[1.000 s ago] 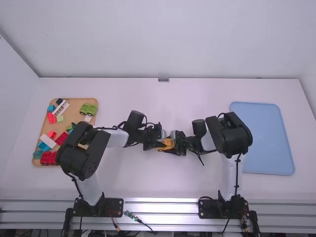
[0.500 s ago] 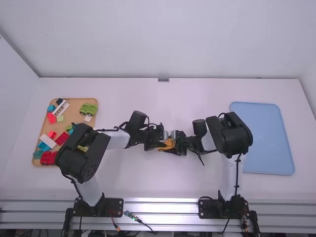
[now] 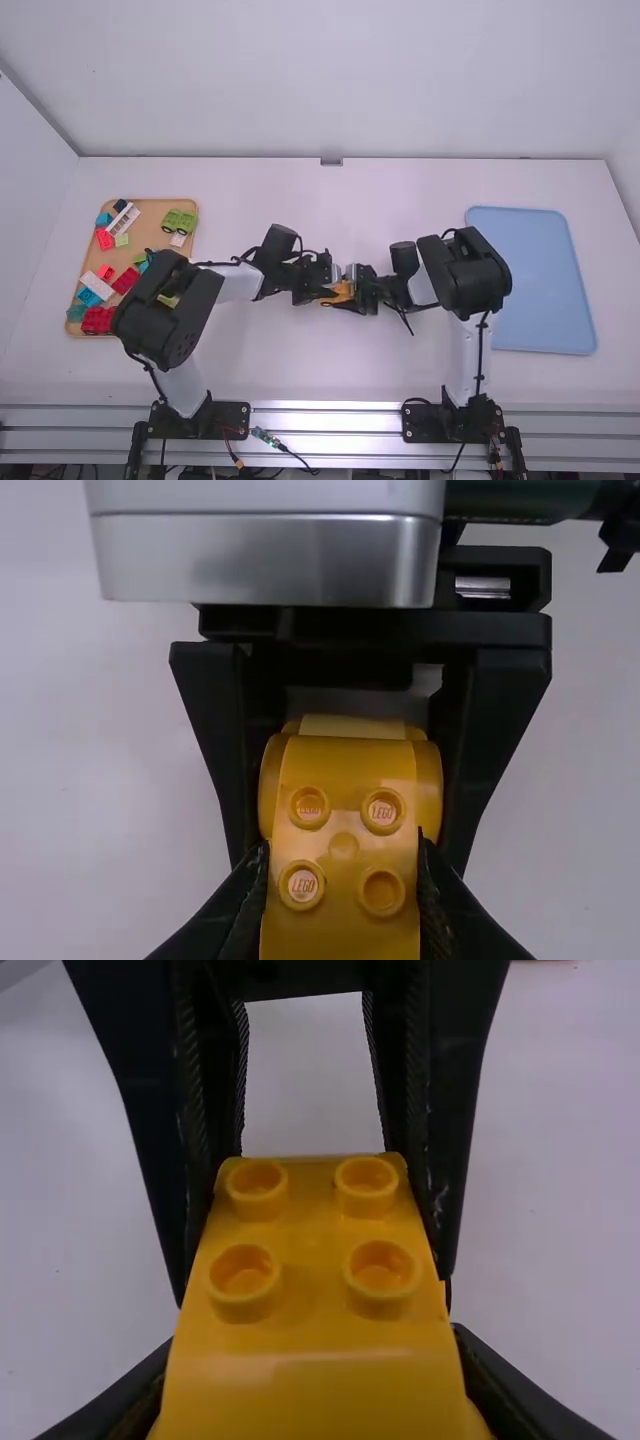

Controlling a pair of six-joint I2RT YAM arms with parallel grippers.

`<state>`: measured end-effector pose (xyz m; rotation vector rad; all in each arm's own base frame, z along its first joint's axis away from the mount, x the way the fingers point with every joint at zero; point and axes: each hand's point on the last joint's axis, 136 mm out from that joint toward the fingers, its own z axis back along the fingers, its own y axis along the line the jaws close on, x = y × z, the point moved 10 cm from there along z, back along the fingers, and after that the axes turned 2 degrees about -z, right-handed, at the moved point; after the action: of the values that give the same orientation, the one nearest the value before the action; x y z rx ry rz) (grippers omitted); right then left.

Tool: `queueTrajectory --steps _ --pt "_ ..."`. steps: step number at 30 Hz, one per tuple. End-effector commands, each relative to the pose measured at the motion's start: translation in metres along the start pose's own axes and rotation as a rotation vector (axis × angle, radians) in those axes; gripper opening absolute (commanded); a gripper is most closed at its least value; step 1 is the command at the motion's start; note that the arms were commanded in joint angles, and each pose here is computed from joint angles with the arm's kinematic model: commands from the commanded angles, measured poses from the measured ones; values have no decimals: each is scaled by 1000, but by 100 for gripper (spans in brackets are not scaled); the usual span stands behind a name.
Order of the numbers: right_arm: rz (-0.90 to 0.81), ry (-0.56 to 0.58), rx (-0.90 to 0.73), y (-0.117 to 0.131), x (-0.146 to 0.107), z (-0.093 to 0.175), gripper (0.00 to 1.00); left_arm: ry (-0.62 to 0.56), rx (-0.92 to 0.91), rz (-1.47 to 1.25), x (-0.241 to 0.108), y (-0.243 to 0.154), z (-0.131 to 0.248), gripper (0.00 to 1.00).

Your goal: Assemble lego blocks to make yellow taxi

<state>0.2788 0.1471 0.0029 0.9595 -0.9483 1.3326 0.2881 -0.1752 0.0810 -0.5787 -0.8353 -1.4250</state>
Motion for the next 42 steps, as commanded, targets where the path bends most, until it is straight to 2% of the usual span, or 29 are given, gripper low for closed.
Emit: queueTrajectory --steps 1,11,20,24,31,36,42 --pt "-43 45 4 7 -7 -7 50 122 -13 53 -17 -17 -16 26" --pt "-43 45 4 7 -7 -7 50 117 -9 49 -16 -15 -16 34" --pt "-43 45 4 7 -7 -7 49 115 -6 47 -16 -15 -16 34" --pt "-46 50 2 7 -8 -7 50 112 -4 43 -16 -15 -16 39" --pt "-59 66 -11 6 -9 -7 49 103 11 35 -9 -13 -9 40" --pt "-59 67 -11 6 -9 -7 50 95 27 29 -2 -10 -1 44" --pt "-59 66 -11 6 -9 -7 49 78 30 47 -4 -7 6 45"
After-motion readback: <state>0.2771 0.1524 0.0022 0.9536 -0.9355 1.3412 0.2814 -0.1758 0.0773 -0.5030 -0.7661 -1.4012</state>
